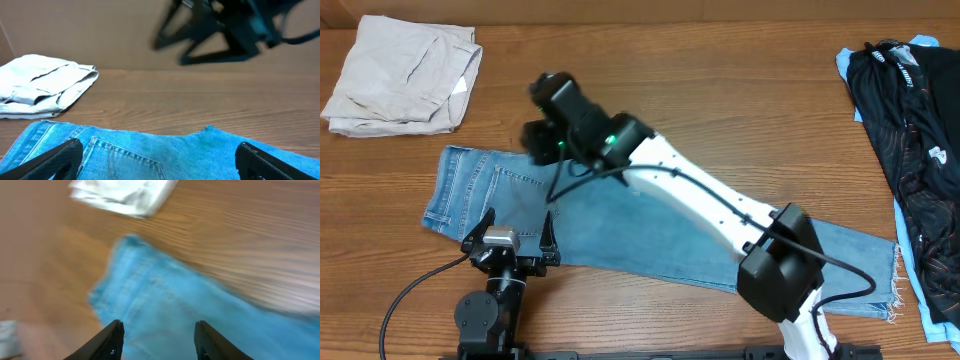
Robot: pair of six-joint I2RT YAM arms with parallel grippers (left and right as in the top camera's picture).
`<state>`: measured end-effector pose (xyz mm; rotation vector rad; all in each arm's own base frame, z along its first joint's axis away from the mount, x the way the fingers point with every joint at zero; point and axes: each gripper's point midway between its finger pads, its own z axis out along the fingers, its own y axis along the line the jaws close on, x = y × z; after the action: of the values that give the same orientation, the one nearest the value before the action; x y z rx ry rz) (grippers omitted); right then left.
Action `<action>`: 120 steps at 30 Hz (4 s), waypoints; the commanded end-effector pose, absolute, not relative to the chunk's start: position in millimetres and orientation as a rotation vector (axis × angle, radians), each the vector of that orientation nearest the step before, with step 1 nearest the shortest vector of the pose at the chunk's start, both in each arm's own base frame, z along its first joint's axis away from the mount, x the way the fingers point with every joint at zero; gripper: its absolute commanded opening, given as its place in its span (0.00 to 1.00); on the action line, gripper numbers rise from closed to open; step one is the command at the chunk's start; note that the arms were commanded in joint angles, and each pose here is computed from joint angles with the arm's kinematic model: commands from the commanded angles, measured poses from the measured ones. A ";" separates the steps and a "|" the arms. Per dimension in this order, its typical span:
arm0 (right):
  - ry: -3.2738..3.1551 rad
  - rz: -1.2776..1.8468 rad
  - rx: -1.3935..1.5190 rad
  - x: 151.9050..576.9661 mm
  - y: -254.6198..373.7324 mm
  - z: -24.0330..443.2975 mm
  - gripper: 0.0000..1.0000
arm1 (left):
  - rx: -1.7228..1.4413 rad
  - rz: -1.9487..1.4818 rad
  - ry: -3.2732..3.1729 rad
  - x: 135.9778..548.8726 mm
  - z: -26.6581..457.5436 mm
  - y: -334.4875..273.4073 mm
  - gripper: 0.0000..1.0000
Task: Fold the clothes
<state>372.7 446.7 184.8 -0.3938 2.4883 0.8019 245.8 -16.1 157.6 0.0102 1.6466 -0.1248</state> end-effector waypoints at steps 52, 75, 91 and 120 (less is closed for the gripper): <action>2.912 -0.054 1.114 326.1 2.3 152.4 0.75 | 0.231 -0.466 1.447 218.2 240.2 -74.5 1.00; 2.904 -0.033 1.046 259.8 10.7 197.0 0.69 | 0.282 -0.311 2.707 331.1 163.7 -49.1 1.00; 3.020 0.160 1.163 237.1 42.4 72.4 0.08 | 0.097 -0.093 2.964 359.1 63.7 -5.5 0.12; 3.015 0.315 1.233 228.8 58.5 0.3 0.04 | -0.469 -0.254 3.269 315.7 -57.6 61.8 0.04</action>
<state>229.7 58.3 4.3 1.2176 3.0118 0.3120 340.2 36.6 -3.7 -0.3261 3.1524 -0.3661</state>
